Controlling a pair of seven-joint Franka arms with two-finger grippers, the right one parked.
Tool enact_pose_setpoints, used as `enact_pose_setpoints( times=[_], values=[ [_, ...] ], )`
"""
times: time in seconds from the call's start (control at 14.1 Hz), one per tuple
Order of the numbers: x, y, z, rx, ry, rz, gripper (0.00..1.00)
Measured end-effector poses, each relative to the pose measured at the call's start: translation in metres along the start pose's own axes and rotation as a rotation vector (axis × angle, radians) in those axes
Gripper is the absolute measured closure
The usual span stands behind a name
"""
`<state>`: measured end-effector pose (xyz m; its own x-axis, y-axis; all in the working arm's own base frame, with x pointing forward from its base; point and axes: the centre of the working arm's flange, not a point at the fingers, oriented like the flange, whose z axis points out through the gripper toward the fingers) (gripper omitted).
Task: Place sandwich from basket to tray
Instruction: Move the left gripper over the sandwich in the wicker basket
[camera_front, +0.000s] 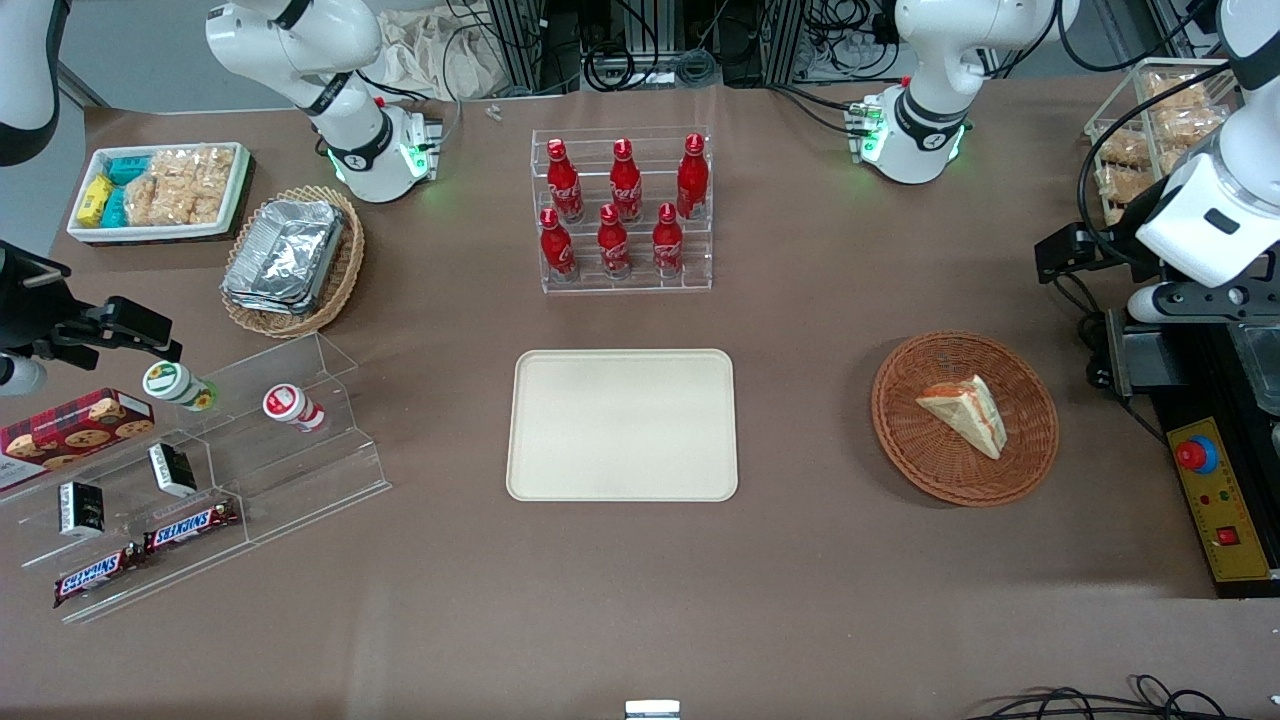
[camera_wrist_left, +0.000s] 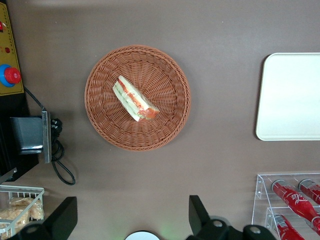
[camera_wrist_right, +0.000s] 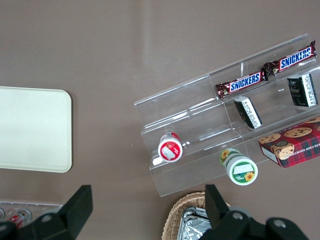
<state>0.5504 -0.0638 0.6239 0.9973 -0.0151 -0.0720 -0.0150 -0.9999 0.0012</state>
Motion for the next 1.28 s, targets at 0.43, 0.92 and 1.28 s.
enact_pose_setpoints(
  times=[0.43, 0.92, 1.28],
  values=[
    [0.0, -0.002, 0.0, 0.016, 0.002, -0.04, 0.0],
    [0.002, 0.0, 0.007, 0.015, 0.004, -0.293, 0.0],
    [0.016, 0.002, 0.037, -0.004, 0.05, -0.608, 0.0]
  ],
)
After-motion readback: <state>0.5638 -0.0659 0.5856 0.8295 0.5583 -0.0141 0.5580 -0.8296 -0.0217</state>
